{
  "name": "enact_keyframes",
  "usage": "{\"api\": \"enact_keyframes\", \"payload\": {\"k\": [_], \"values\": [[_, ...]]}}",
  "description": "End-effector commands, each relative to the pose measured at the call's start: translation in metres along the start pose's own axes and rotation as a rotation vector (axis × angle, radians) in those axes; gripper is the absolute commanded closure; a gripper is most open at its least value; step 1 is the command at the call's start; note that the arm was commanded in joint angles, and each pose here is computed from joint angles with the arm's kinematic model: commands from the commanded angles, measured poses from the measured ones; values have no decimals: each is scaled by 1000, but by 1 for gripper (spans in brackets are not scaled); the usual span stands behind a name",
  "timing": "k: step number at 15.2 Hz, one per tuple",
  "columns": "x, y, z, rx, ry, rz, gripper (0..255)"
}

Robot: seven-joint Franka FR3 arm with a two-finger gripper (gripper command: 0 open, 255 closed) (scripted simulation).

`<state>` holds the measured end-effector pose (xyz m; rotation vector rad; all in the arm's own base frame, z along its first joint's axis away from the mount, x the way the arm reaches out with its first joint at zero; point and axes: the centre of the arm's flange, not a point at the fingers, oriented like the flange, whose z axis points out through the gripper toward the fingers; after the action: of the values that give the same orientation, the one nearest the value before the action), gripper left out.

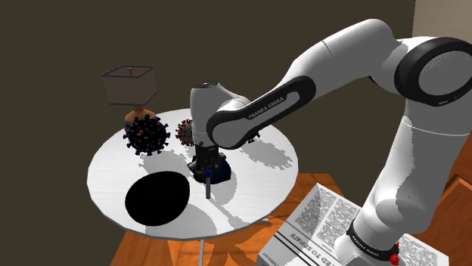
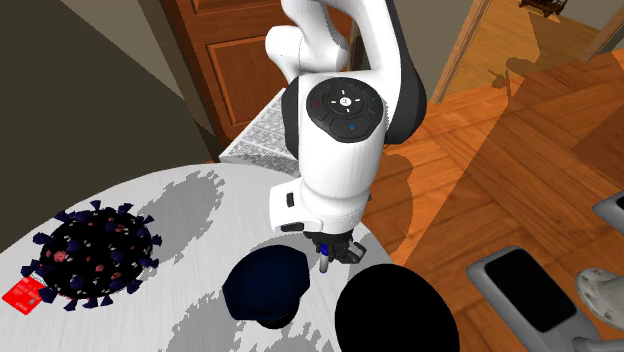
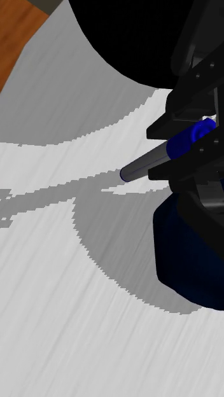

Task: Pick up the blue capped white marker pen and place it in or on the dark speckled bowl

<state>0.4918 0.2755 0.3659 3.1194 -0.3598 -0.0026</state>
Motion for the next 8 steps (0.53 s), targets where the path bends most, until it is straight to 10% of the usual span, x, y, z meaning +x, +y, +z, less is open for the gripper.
{"api": "enact_keyframes", "payload": {"k": [1,8], "values": [[0,0,-5,0,0,0,255],[0,0,-42,0,0,0,255]]}}
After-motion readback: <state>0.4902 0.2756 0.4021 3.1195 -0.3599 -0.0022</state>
